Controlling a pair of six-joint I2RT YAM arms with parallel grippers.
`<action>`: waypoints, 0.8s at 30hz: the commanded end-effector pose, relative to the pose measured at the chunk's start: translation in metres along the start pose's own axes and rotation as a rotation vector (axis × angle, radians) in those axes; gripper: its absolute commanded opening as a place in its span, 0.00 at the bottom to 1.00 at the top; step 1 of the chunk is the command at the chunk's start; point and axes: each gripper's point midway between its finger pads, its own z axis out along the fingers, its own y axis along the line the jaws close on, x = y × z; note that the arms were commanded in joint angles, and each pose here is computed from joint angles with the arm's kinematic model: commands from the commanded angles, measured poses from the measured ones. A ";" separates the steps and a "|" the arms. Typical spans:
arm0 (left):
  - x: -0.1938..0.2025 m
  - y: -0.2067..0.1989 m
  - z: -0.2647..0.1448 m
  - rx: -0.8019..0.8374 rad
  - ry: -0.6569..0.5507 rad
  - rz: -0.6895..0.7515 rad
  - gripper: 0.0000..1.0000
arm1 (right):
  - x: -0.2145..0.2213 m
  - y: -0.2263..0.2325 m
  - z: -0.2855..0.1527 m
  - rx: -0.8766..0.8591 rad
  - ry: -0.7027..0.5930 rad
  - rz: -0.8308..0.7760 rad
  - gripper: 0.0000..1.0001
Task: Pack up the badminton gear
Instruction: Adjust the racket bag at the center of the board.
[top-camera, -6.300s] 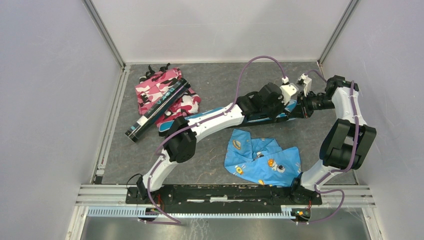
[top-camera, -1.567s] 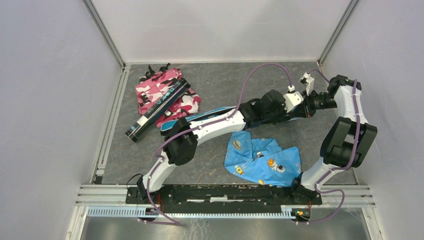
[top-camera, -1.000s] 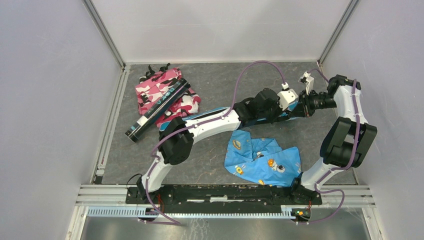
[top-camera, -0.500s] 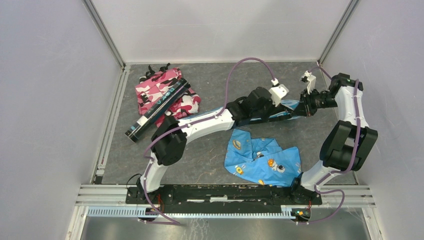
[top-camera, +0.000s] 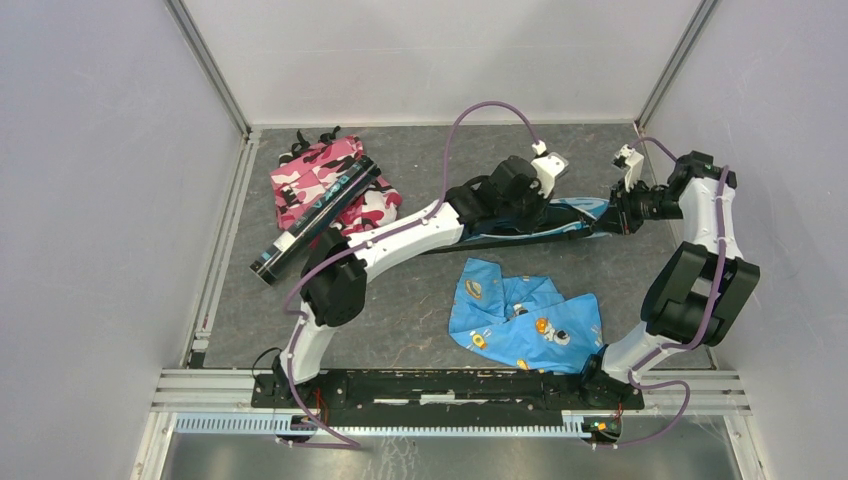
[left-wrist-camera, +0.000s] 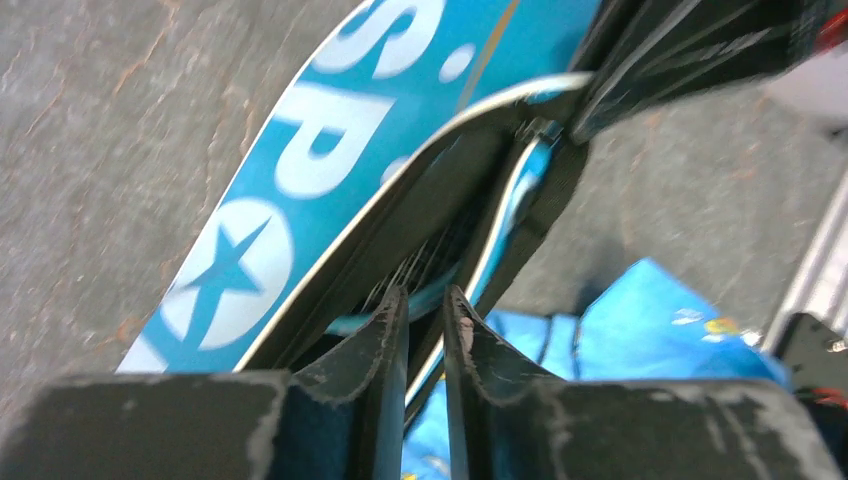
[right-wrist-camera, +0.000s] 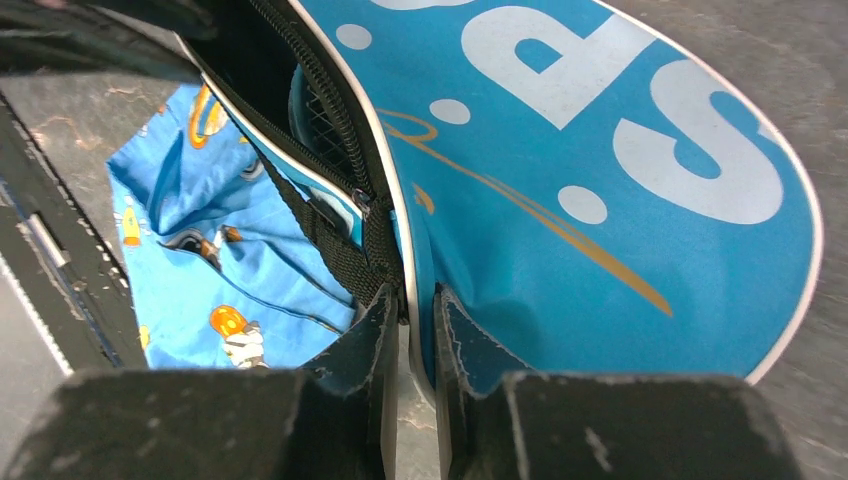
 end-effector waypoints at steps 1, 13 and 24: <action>-0.028 -0.043 -0.006 0.067 -0.047 -0.093 0.30 | -0.009 0.034 0.005 -0.129 -0.118 0.028 0.00; -0.017 -0.057 -0.009 -0.142 -0.063 -0.180 0.43 | -0.010 0.061 0.009 -0.181 -0.208 0.101 0.00; -0.013 -0.049 0.006 -0.221 -0.091 -0.045 0.41 | 0.002 0.058 0.006 -0.148 -0.143 -0.004 0.00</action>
